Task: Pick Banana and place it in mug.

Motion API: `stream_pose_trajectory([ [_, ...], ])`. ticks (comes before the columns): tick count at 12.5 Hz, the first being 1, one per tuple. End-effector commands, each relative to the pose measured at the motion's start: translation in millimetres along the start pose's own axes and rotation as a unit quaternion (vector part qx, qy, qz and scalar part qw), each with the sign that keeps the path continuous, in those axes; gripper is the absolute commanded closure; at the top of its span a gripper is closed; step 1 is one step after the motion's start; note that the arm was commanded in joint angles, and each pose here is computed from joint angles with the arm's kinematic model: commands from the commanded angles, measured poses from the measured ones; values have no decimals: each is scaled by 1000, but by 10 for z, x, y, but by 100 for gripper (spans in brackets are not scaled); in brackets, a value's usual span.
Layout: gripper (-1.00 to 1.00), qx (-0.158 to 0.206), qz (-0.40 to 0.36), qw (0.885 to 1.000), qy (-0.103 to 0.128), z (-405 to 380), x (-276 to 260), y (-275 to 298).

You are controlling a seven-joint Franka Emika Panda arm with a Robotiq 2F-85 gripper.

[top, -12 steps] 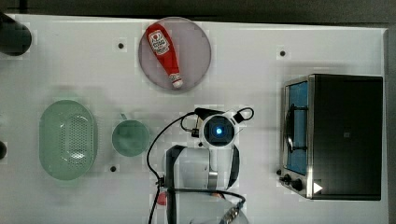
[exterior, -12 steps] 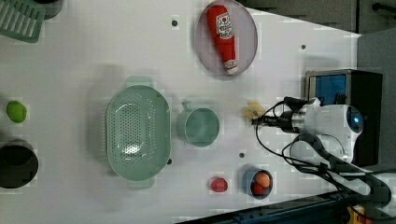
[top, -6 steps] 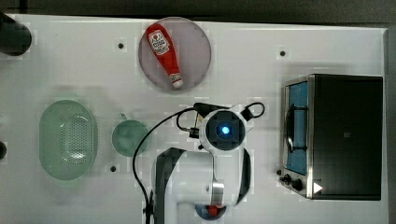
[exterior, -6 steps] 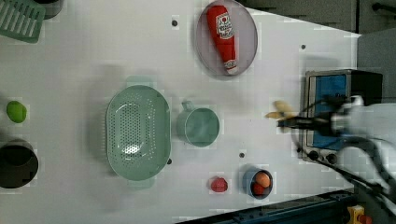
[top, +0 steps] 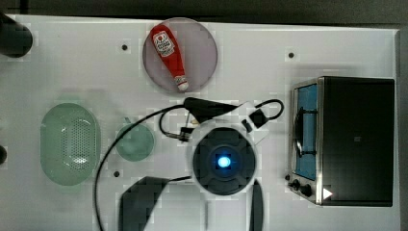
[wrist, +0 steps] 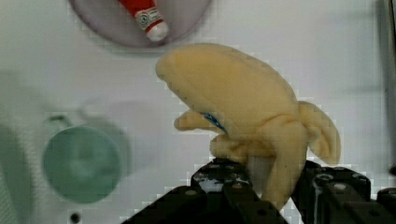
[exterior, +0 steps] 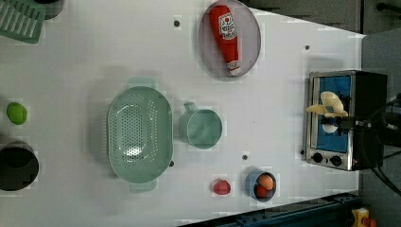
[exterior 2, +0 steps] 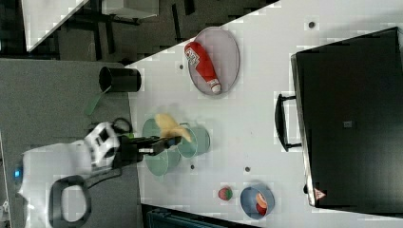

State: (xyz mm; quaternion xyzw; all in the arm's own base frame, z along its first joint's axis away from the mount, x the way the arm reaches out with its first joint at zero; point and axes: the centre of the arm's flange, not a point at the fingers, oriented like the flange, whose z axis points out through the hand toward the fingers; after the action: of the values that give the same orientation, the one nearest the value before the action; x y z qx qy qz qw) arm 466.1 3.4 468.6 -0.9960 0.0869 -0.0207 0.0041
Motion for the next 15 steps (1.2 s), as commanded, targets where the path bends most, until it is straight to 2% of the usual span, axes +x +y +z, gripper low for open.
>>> stream_pose_trajectory([
  [1, 37, 22, 57, 996, -64, 278, -338, -837],
  [2, 37, 29, 71, 995, -68, 292, -417, -1062],
  [6, 37, 8, 153, 986, -59, 443, -669, -1740],
  [11, 37, 22, 201, 978, -45, 926, -735, -2278],
  [13, 37, 4, 214, 976, -38, 1166, -728, -2356],
  [15, 37, -15, 194, 980, -29, 1371, -696, -2356],
])
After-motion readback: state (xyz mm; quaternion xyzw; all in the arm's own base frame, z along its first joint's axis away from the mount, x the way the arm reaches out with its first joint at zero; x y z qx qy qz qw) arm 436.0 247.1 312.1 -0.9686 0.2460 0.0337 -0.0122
